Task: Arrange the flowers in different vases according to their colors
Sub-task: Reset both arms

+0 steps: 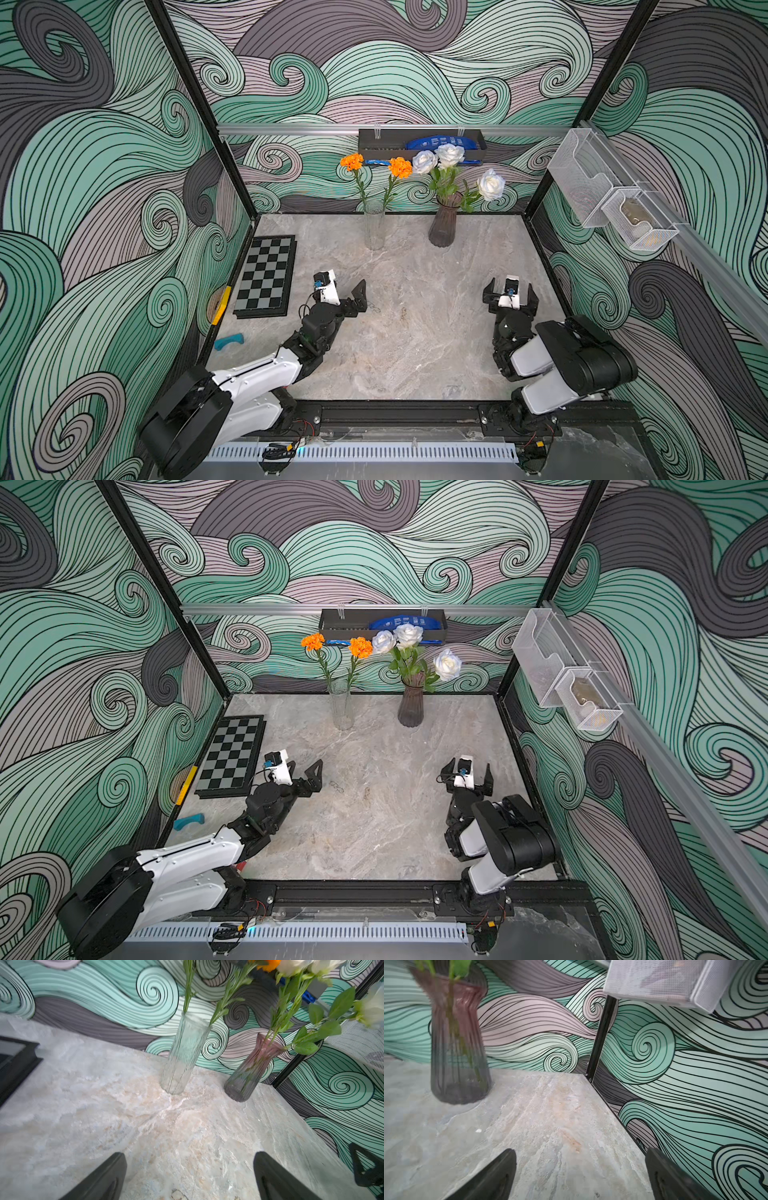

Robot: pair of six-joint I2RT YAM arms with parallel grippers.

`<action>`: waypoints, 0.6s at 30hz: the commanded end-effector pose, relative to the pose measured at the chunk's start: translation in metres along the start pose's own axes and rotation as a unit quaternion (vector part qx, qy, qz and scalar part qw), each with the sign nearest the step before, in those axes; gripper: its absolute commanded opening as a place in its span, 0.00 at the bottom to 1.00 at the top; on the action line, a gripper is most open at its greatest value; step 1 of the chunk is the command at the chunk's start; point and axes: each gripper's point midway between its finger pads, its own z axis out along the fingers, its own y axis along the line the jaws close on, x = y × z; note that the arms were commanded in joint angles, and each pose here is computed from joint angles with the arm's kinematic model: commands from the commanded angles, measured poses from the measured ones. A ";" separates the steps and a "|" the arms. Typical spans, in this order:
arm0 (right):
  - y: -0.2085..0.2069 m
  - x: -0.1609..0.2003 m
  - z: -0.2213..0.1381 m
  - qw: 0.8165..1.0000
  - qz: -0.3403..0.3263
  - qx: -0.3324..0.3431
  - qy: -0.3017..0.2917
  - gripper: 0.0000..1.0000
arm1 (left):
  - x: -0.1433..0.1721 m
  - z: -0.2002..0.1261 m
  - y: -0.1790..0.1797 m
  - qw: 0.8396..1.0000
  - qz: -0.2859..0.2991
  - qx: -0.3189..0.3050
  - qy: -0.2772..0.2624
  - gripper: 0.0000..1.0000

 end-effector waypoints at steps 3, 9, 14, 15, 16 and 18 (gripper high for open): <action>0.021 -0.002 0.022 0.995 0.071 -0.076 0.008 1.00 | -0.054 -0.026 0.056 0.971 0.117 -0.173 -0.112 0.99; 0.031 -0.004 0.026 0.993 0.063 -0.104 0.005 1.00 | -0.067 -0.063 0.126 0.938 0.126 -0.245 -0.210 0.99; 0.031 -0.003 0.027 0.992 0.063 -0.106 0.010 1.00 | -0.053 -0.040 0.154 0.936 0.144 -0.264 -0.181 0.99; 0.031 -0.003 0.027 0.992 0.064 -0.107 0.011 1.00 | -0.046 -0.036 0.161 0.938 0.140 -0.267 -0.172 0.99; 0.031 -0.004 0.027 0.992 0.065 -0.107 0.008 1.00 | -0.039 -0.034 0.169 0.940 0.126 -0.270 -0.168 0.98; 0.031 -0.003 0.027 0.992 0.065 -0.107 0.011 1.00 | -0.042 -0.035 0.164 0.942 0.146 -0.241 -0.182 0.99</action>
